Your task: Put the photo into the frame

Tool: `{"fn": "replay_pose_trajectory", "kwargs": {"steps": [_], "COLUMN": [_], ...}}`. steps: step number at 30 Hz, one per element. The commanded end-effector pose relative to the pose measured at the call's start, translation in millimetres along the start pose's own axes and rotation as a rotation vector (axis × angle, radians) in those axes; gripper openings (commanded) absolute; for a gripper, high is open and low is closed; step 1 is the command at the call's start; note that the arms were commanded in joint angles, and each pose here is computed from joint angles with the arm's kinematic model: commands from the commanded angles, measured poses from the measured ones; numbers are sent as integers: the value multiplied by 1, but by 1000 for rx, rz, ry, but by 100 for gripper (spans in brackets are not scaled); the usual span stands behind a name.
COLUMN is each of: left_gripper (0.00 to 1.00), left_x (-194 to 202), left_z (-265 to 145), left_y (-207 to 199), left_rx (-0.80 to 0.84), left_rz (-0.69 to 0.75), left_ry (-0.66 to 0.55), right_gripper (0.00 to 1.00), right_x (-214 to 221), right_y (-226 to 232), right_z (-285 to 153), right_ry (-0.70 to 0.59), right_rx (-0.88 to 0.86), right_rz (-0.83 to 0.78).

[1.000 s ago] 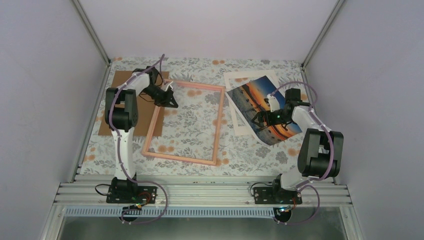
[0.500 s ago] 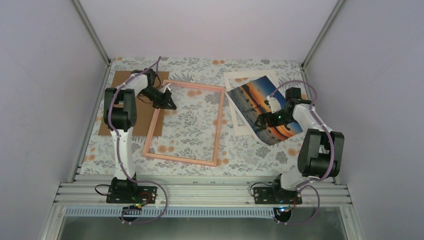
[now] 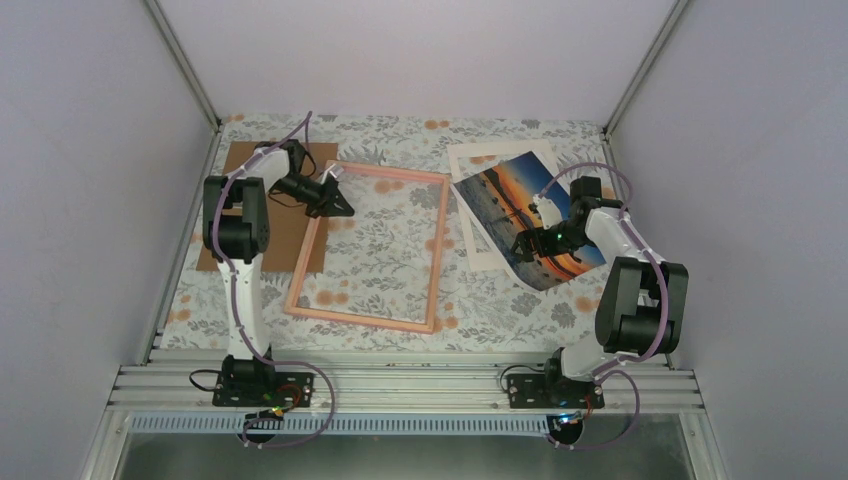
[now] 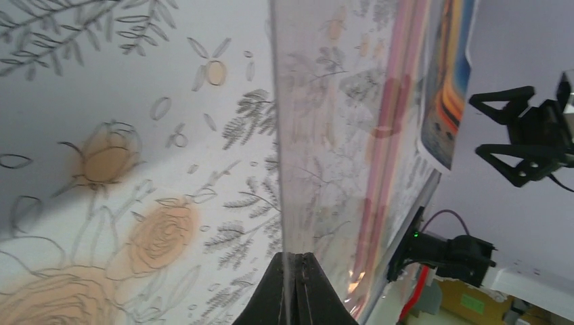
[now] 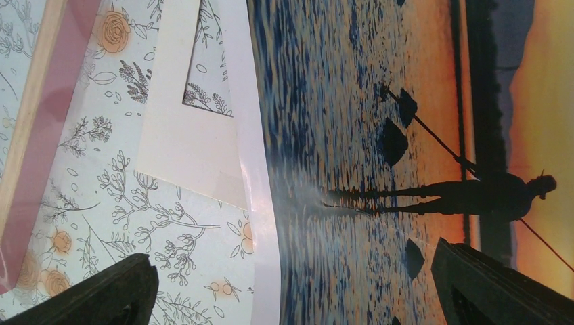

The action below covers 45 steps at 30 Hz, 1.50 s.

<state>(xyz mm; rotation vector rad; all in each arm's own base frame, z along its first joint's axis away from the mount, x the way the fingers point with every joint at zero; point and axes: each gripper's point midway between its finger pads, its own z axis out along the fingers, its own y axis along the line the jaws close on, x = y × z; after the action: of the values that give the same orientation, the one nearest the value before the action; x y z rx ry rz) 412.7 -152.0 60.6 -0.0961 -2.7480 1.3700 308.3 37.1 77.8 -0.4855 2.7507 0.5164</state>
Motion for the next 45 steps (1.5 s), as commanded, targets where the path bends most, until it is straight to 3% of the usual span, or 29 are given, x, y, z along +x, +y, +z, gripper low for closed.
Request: {"fn": "replay_pose_trajectory", "kwargs": {"steps": [1,16,29,45], "left_gripper": [2,2,2,2], "left_x": [6,20,-6,14], "left_z": [-17,-17,-15,-19], "left_y": [-33,-16,-2,-5], "left_rx": [97,51,0,-8], "left_rz": [-5,-48,32,93], "left_ry": [-31,-13,-66,1], "right_gripper": [100,100,100,100], "right_x": [-5,-7,-7,-7], "right_y": [-4,-3,-2,-3], "right_z": [-5,-4,-3,-2], "right_ry": [-10,-20,-21,-21], "right_rx": [11,0,-6,-4], "right_rz": [-12,-5,-2,-2]}}
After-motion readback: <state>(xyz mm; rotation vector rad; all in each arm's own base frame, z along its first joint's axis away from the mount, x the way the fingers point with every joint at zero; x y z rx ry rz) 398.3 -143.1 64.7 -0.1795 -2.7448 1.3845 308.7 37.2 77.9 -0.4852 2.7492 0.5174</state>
